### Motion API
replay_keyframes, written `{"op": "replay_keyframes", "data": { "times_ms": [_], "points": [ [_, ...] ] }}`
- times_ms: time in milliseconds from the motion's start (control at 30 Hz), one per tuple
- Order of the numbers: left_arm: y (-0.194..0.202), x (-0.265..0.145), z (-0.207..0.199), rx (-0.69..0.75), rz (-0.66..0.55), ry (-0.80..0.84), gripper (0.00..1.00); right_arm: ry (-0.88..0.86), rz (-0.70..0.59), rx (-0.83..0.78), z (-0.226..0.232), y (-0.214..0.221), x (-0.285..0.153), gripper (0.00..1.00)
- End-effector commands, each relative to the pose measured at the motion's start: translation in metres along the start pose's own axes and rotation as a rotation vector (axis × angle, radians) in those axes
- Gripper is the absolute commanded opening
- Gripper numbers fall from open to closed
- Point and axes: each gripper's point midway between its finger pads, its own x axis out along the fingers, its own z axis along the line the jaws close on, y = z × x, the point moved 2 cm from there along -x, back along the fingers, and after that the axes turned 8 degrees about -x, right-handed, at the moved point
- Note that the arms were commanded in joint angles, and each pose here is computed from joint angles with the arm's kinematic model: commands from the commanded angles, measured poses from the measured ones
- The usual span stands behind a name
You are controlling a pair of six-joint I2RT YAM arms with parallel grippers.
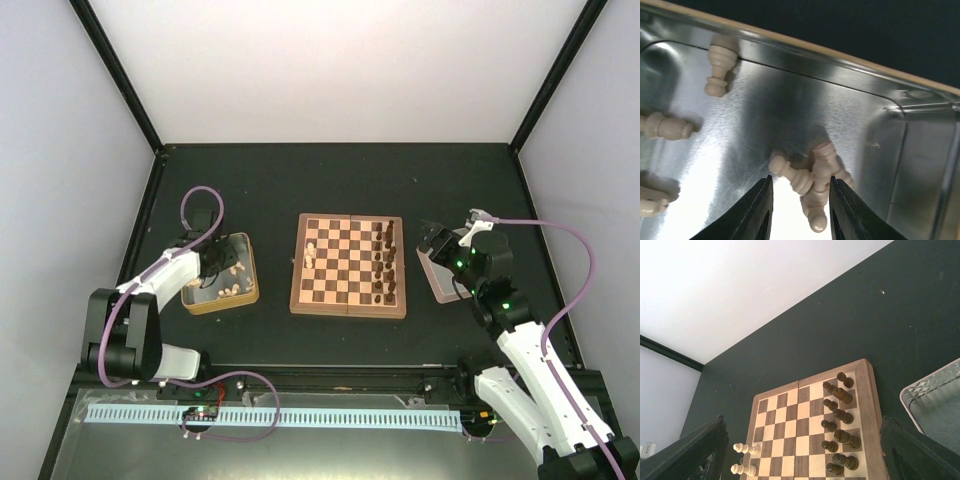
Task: Set up the chess pieces on the board
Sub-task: Pick up the chess piece from the storage box.
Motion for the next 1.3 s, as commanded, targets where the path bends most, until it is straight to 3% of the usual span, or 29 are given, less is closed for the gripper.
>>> {"op": "replay_keyframes", "data": {
  "times_ms": [0, 533, 800, 1067, 1267],
  "points": [
    [-0.005, -0.003, -0.015, -0.039, -0.003, 0.093, 0.33, -0.007, -0.017, 0.005, 0.002, -0.006, -0.003, 0.84],
    [0.021, 0.021, -0.006, -0.038, 0.118, 0.041, 0.21, -0.009, -0.017, 0.005, 0.002, -0.004, -0.002, 0.84],
    [0.017, 0.015, -0.007, -0.024, 0.095, 0.039, 0.08, -0.012, -0.018, 0.007, 0.002, -0.004, -0.004, 0.84],
    [0.013, 0.001, -0.007, 0.002, 0.069, 0.047, 0.09, -0.017, -0.015, 0.011, 0.002, -0.002, -0.004, 0.84],
    [0.020, 0.003, -0.005, 0.016, 0.099, 0.047, 0.19, -0.021, -0.012, 0.010, 0.002, -0.001, -0.004, 0.84]
  ]
}}
